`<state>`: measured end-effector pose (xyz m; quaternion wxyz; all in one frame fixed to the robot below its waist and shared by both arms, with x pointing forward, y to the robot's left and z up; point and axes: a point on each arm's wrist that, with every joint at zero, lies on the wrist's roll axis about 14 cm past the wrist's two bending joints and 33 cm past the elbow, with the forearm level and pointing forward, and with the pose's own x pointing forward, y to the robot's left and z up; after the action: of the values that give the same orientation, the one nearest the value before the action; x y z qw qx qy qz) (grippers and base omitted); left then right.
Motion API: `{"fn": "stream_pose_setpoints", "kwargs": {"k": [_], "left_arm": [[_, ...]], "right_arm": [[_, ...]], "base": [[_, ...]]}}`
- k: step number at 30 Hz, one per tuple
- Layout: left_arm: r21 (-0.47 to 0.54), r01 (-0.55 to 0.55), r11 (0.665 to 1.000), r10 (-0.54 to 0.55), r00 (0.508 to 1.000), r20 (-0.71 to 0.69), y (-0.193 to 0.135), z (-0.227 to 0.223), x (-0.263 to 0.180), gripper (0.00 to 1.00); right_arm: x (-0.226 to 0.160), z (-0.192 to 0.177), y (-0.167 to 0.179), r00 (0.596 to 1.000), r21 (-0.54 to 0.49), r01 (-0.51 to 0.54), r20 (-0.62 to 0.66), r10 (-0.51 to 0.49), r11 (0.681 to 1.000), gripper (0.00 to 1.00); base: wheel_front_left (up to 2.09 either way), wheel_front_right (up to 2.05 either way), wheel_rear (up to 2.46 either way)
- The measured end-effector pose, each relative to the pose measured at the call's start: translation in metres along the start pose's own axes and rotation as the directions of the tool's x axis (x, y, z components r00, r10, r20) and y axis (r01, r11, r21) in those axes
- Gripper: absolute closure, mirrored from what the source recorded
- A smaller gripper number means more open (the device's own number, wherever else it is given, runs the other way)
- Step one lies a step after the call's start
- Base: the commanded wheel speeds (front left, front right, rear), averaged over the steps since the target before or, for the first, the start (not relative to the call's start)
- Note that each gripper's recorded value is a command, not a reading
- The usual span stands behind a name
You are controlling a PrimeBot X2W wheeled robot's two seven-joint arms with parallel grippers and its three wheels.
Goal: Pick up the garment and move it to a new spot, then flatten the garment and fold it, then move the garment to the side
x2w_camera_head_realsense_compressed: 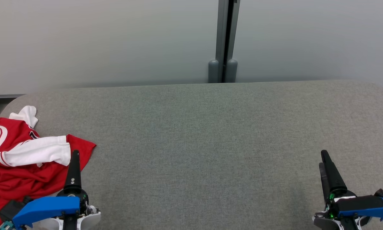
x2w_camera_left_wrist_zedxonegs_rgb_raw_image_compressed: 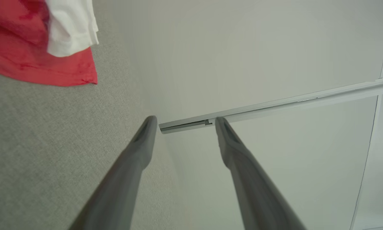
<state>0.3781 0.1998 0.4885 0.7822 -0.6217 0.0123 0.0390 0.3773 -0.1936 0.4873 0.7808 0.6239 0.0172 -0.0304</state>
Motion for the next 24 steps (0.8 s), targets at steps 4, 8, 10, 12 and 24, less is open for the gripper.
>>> {"fn": "stream_pose_setpoints", "kwargs": {"k": [4,8,10,12,24], "left_arm": [[0.08,-0.003,0.997,0.002,1.0,0.006,-0.002,0.0,0.0,0.0],[0.173,-0.003,0.985,0.003,1.0,0.002,-0.005,-0.003,0.001,0.0],[0.221,-0.001,0.975,0.001,1.0,0.002,-0.007,-0.004,0.001,0.0],[0.262,-0.002,0.965,0.001,1.0,0.004,-0.008,-0.005,0.001,0.0],[0.482,0.008,0.876,-0.008,1.0,-0.002,-0.012,-0.013,0.0,0.0]], "right_arm": [[0.001,0.0,0.006,1.0,-0.067,-0.017,0.005,0.017,0.998,0.0],[0.002,-0.001,0.01,0.999,-0.133,-0.032,0.005,0.033,0.991,0.0],[0.002,-0.001,0.013,0.999,-0.165,-0.04,0.007,0.041,0.985,0.0],[0.002,-0.002,0.016,0.999,-0.199,-0.049,0.007,0.052,0.979,0.0],[0.003,-0.009,0.023,0.997,-0.385,-0.077,-0.005,0.081,0.92,0.0]], "base": [[0.0,0.0,0.0],[0.0,0.0,0.0],[0.0,0.0,0.0],[0.0,0.0,0.0],[0.0,0.0,0.0]]}}
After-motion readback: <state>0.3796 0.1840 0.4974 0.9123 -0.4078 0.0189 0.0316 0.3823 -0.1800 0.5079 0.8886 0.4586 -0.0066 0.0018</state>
